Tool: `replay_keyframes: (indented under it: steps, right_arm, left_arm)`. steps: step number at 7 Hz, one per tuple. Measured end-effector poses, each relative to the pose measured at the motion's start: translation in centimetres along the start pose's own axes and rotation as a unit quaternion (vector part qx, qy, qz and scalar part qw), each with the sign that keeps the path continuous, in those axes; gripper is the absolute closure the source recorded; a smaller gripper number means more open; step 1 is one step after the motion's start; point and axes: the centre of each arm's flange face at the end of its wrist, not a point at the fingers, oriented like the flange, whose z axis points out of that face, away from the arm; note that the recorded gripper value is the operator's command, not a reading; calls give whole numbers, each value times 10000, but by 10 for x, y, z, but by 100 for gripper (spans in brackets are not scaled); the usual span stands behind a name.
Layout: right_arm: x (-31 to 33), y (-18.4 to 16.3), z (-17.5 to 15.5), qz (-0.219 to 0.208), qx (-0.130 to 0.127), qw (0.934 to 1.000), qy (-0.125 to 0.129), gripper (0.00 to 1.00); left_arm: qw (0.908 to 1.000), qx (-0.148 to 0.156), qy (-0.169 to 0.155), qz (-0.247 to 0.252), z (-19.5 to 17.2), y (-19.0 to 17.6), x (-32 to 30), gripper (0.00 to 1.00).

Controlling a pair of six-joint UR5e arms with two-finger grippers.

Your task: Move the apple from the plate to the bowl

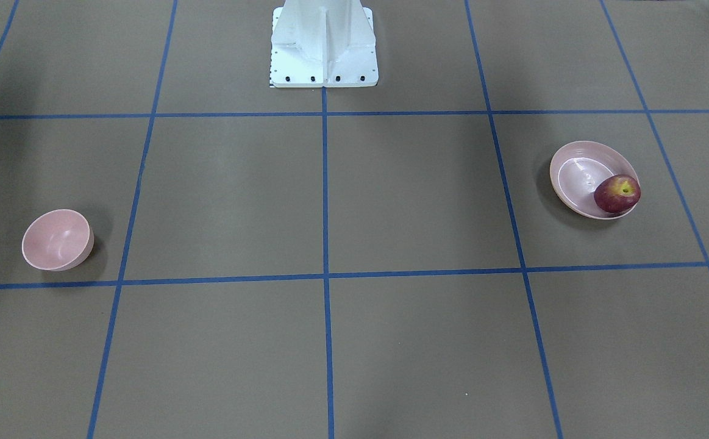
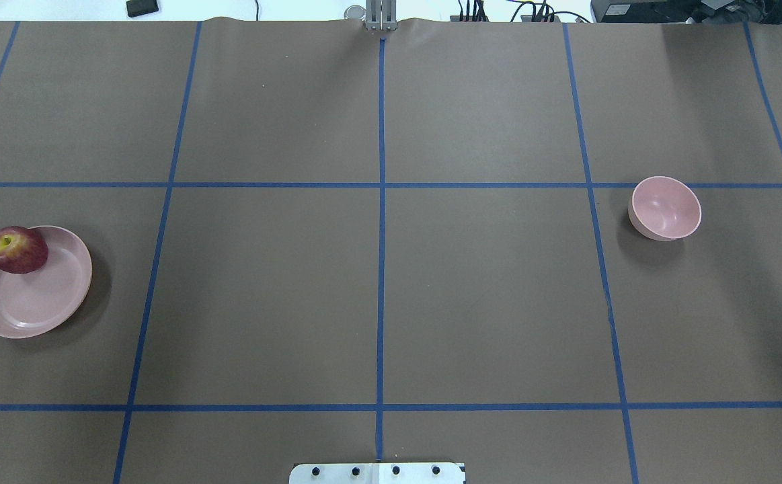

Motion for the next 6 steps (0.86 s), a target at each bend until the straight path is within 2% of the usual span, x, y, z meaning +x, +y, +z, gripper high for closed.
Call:
replay_keyframes:
  steps: [6]
  right_arm:
    - [-3, 0, 4, -23, -49, 10000, -32, 0]
  left_arm:
    - [9997, 196, 21, 167, -13, -18, 14, 2]
